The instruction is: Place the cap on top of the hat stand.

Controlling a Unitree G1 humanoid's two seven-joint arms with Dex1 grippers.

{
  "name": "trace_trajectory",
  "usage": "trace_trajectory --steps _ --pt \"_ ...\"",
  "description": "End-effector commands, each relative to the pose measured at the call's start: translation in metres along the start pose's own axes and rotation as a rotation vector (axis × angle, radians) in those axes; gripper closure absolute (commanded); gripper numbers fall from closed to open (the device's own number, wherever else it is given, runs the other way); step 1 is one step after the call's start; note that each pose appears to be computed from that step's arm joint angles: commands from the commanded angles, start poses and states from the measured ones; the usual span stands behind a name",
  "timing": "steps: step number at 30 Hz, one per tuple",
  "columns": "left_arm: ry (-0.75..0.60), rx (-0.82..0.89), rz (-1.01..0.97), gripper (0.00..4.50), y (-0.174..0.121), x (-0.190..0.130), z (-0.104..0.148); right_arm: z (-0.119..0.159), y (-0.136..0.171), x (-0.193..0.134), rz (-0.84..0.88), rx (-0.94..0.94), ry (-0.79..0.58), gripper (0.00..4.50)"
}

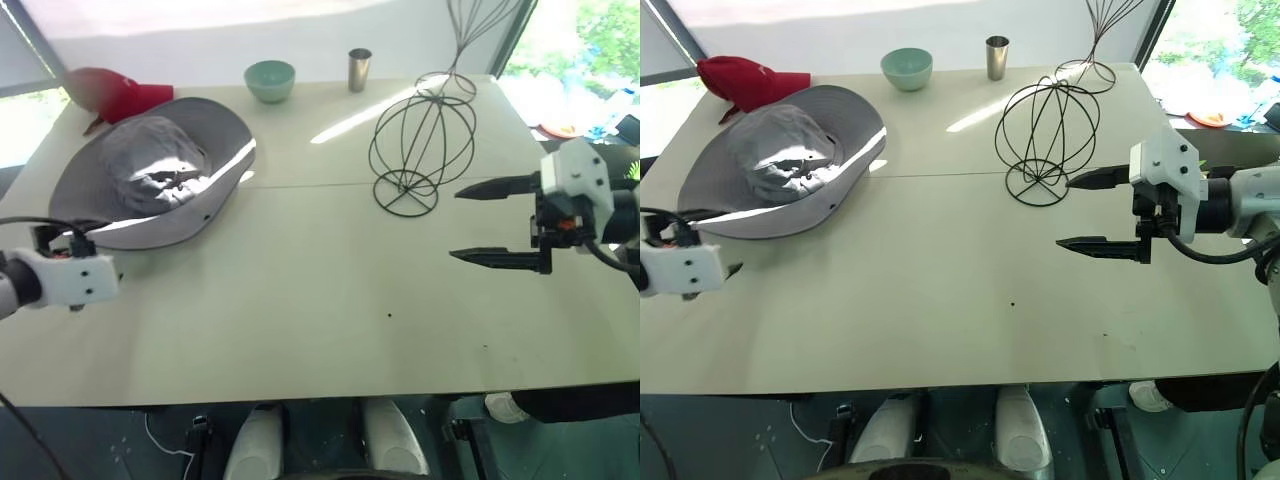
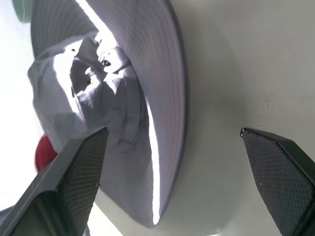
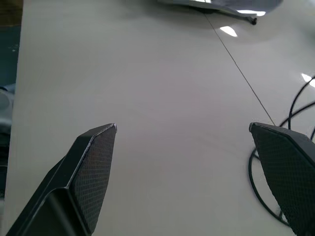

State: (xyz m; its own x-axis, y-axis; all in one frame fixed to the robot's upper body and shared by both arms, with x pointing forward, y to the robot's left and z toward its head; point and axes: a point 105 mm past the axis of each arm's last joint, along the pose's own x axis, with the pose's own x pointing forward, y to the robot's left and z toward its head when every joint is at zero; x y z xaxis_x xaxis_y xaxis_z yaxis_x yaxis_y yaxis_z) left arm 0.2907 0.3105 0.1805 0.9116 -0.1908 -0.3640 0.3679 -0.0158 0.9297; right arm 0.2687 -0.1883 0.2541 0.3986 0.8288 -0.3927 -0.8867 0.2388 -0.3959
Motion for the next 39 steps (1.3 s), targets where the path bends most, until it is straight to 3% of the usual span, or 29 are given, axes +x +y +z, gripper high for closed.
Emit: trace_trajectory --steps 1,7,16,20,26,32,39 --pt "-0.007 0.045 0.089 0.00 0.001 0.023 0.009 0.017 0.003 -0.002 -0.010 -0.051 -0.021 0.07" --pt "-0.007 0.047 0.086 0.00 -0.016 0.056 0.011 0.026 0.003 0.000 -0.028 -0.061 -0.035 0.07" --pt "0.045 0.051 0.162 0.00 -0.003 0.103 0.006 0.034 0.002 -0.002 -0.067 -0.066 -0.052 0.07" --pt "0.005 0.028 0.169 1.27 0.002 0.111 0.013 0.039 -0.001 -0.007 -0.100 -0.052 -0.064 0.00" --pt "-0.052 -0.017 0.195 4.41 0.021 0.114 0.028 0.034 -0.011 -0.021 -0.180 -0.024 -0.026 0.00" --pt "-0.234 -0.097 0.300 4.46 0.084 0.114 0.085 0.028 -0.030 -0.058 -0.330 -0.028 0.009 0.00" --pt "-0.473 0.035 0.486 4.46 0.168 0.088 0.172 0.023 -0.036 -0.081 -0.441 -0.008 0.022 0.00"
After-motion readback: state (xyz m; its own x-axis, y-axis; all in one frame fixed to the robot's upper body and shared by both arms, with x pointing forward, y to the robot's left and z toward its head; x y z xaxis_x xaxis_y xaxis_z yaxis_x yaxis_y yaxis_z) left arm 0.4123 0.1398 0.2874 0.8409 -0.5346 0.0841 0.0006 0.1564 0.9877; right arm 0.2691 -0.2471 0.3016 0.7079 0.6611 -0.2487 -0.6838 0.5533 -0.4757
